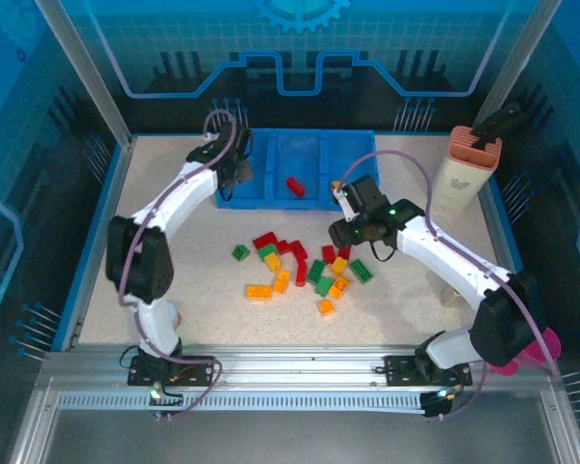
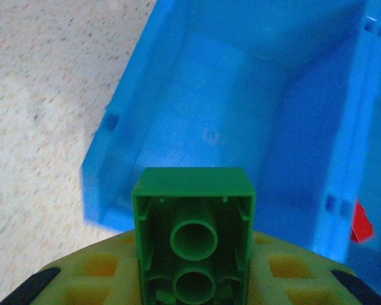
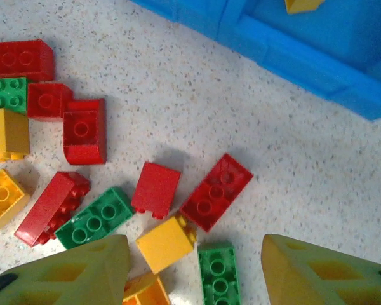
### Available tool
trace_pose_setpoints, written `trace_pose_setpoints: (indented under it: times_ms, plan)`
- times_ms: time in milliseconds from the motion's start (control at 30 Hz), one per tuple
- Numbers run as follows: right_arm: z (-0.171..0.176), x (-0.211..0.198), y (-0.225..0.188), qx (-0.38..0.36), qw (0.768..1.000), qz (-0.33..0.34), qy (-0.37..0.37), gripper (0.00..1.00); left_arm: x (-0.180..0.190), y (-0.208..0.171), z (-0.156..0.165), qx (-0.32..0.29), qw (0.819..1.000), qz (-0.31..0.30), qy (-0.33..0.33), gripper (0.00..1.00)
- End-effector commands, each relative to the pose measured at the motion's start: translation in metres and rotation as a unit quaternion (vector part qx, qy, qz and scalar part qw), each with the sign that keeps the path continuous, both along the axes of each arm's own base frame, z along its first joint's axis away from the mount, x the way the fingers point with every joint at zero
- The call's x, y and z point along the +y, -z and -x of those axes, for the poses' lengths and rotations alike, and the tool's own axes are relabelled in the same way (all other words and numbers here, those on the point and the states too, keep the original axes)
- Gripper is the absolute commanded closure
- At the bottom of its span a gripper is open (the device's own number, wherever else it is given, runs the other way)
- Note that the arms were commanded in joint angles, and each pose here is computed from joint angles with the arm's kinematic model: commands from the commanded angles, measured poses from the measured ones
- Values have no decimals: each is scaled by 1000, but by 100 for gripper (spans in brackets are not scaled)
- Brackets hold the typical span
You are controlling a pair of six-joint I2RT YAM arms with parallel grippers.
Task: Sort the legos into containers by color
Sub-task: Place the lego in the container.
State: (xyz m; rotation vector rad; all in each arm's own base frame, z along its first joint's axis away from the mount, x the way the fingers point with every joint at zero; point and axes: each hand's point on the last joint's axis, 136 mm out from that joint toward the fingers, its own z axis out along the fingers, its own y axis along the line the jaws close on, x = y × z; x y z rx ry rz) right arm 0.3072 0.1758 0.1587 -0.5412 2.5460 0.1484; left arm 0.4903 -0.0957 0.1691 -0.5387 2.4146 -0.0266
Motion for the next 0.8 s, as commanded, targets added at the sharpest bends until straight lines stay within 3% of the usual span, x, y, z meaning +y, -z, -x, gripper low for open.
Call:
trace_pose_setpoints:
  times_ms: [0, 300, 500, 767]
  plan:
    - [15, -7, -11, 1, 999, -21, 26, 41, 9, 8, -36, -6, 999, -33, 8, 79]
    - [37, -24, 5, 24, 998, -11, 58, 38, 11, 78, -81, 51, 998, -41, 11, 79]
    - [42, -33, 24, 46, 997, 8, 69, 38, 11, 85, -82, 54, 998, -37, 8, 75]
    - [46, -48, 56, 87, 991, 17, 101, 35, 12, 73, -74, 44, 998, -35, 9, 57]
